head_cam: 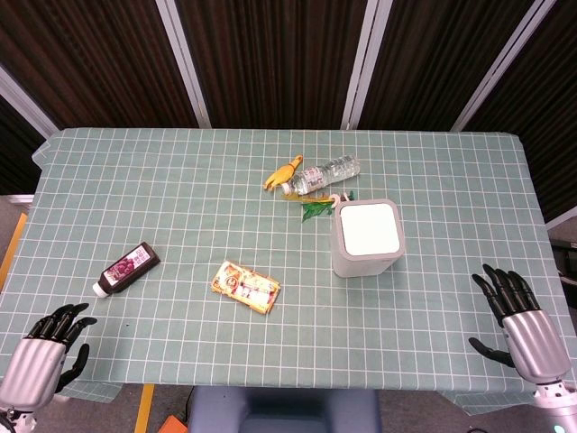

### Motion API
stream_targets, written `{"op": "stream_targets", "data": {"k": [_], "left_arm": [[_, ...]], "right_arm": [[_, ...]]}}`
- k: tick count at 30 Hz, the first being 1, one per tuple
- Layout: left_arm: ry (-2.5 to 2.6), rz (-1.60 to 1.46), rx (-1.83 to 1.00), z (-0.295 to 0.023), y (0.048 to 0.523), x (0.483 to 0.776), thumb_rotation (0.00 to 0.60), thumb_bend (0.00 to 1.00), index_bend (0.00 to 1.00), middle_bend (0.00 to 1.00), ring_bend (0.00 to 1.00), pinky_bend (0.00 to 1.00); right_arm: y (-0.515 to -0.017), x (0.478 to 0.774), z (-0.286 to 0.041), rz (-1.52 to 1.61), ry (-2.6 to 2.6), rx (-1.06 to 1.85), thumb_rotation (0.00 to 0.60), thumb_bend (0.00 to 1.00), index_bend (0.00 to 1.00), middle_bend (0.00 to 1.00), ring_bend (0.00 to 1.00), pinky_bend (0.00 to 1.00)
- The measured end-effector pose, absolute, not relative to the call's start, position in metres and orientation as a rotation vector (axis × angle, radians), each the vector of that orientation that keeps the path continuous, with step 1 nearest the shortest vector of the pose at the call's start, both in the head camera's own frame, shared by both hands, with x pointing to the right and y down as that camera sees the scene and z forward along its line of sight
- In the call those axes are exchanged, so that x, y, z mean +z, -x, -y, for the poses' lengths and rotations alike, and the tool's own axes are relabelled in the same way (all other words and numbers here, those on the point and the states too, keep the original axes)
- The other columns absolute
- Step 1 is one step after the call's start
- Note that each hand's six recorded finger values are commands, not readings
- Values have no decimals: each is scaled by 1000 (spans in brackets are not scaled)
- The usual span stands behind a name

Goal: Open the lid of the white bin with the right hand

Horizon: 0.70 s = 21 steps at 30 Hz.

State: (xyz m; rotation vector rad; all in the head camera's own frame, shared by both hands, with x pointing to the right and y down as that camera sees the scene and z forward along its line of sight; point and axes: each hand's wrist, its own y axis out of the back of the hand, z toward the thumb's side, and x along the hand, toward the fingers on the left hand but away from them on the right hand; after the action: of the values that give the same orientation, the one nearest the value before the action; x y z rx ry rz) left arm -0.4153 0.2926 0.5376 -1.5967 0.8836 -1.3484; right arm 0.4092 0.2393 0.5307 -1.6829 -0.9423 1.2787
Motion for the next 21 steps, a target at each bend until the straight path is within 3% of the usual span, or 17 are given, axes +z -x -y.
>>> {"op": "stream_targets", "data": {"k": [8, 10, 12, 14, 16, 21], "left_arm": [[1596, -886, -1347, -293, 415, 537, 600, 503, 317, 195, 181, 327], [1597, -888, -1345, -293, 415, 537, 600, 503, 317, 196, 181, 327], [1601, -893, -1347, -292, 416, 537, 600, 502, 317, 197, 181, 328], [1600, -898, -1347, -291, 417, 537, 600, 503, 317, 197, 181, 328], [1599, -899, -1341, -291, 416, 536, 600, 504, 317, 198, 181, 328], [1602, -897, -1327, -291, 415, 535, 600, 503, 318, 210, 181, 328]], "right_arm": [[-408, 530, -240, 944, 1694, 1266, 600, 184, 0, 15, 5, 170], [-406, 530, -240, 944, 1700, 1250, 600, 184, 0, 146, 91, 177], [-404, 529, -241, 946, 1702, 1232, 600, 184, 0, 297, 238, 285], [-401, 527, -244, 947, 1702, 1210, 600, 214, 0, 408, 375, 501], [-399, 526, -247, 943, 1697, 1195, 600, 305, 0, 515, 491, 689], [-392, 526, -247, 911, 1659, 1202, 600, 616, 13, 692, 644, 836]]}}
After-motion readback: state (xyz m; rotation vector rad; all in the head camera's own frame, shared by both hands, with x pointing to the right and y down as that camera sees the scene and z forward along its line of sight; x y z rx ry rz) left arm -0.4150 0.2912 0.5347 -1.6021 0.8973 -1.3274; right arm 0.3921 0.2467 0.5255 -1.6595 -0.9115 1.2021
